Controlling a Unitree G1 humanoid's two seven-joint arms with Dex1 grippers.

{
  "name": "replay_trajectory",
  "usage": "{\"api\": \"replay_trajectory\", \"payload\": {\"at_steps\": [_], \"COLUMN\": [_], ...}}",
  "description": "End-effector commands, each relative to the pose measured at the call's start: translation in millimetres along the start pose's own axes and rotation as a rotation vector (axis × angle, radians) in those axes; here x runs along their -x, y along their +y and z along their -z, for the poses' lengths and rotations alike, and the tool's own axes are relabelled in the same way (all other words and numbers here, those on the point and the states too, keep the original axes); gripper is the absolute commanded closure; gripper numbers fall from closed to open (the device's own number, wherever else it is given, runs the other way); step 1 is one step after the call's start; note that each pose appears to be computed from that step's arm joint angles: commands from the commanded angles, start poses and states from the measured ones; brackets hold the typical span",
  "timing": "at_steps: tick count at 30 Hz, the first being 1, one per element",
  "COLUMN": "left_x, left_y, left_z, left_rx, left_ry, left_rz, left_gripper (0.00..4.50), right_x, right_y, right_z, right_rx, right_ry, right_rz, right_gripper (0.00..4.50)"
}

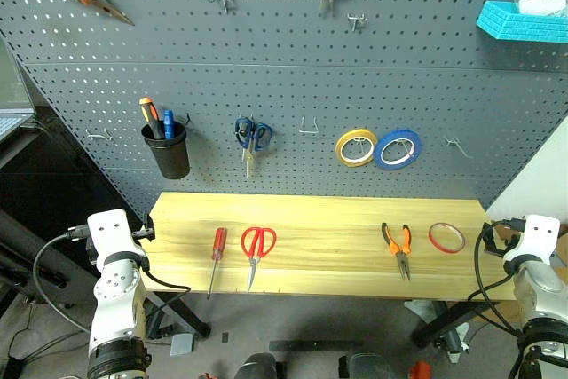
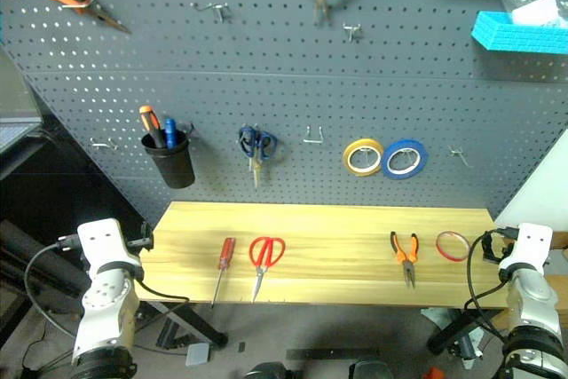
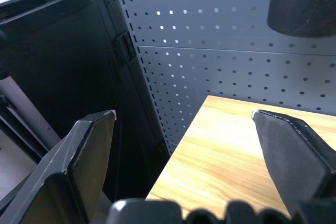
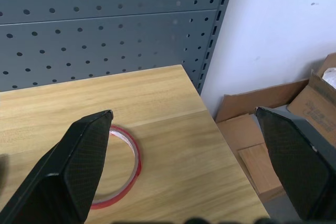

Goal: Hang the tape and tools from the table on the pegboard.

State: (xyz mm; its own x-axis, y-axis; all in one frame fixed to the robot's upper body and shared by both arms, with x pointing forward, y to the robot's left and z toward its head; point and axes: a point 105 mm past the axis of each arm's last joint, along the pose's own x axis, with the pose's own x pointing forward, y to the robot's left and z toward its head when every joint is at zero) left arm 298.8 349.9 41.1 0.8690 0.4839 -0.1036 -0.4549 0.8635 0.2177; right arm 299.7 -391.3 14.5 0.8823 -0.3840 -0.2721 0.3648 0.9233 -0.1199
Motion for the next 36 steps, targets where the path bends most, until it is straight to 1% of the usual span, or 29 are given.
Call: {"api": "replay_trajectory", "payload": {"at_steps": [1,5,8,10,13,16,21,23,25,27,29,31,36], "left_x": [-3.1,-2.3,2.9,8.1,13.8,22.7,42.7,55.7,70.2,86.1,92.4,93.9,107.3], "left_y": [-1.0,-3.4,-18.4,-35.1,-56.1,-98.8,-147.1,-166.6,-185.7,-202.1,-210.4,-217.2,-228.9], "left_z": [-18.9,-17.2,-21.4,-27.4,-36.1,-46.3,-67.2,-68.9,-75.1,-82.4,-86.8,-95.9,-111.8], "left_rx": [-0.04,-0.042,-0.05,-0.059,-0.026,0.009,-0.038,-0.068,-0.119,-0.17,-0.179,-0.149,-0.159], "left_ry": [-0.08,-0.068,-0.081,-0.1,-0.104,-0.071,-0.09,-0.065,-0.075,-0.099,-0.086,-0.082,-0.106], "left_rz": [0.02,0.038,0.122,0.201,0.299,0.482,0.72,0.84,0.96,1.102,1.169,1.194,1.288], "left_gripper": [0.02,0.02,0.02,0.02,0.02,0.02,0.02,0.02,0.02,0.02,0.02,0.02,0.02], "right_x": [-0.5,0.5,2.7,4.7,8.3,5.9,-4.5,-9.9,-16.6,-23.8,-29.0,-31.6,-32.5], "right_y": [-1.0,5.8,26.4,40.3,55.6,70.0,76.0,75.6,74.4,73.2,74.9,78.0,81.9], "right_z": [-16.5,-15.7,-18.2,-22.1,-30.8,-41.4,-52.9,-51.0,-44.8,-41.7,-39.3,-35.1,-27.7], "right_rx": [-0.001,0.039,0.095,0.097,0.116,0.149,0.197,0.23,0.26,0.252,0.247,0.258,0.306], "right_ry": [-0.066,-0.063,-0.067,-0.068,-0.078,-0.051,0.029,0.089,0.168,0.227,0.265,0.303,0.373], "right_rz": [0.002,-0.042,-0.154,-0.224,-0.301,-0.37,-0.412,-0.413,-0.42,-0.417,-0.42,-0.437,-0.481], "right_gripper": [0.0,0.0,0.0,0.0,0.0,0.0,0.0,0.0,0.0,0.0,0.0,0.0,0.0]}}
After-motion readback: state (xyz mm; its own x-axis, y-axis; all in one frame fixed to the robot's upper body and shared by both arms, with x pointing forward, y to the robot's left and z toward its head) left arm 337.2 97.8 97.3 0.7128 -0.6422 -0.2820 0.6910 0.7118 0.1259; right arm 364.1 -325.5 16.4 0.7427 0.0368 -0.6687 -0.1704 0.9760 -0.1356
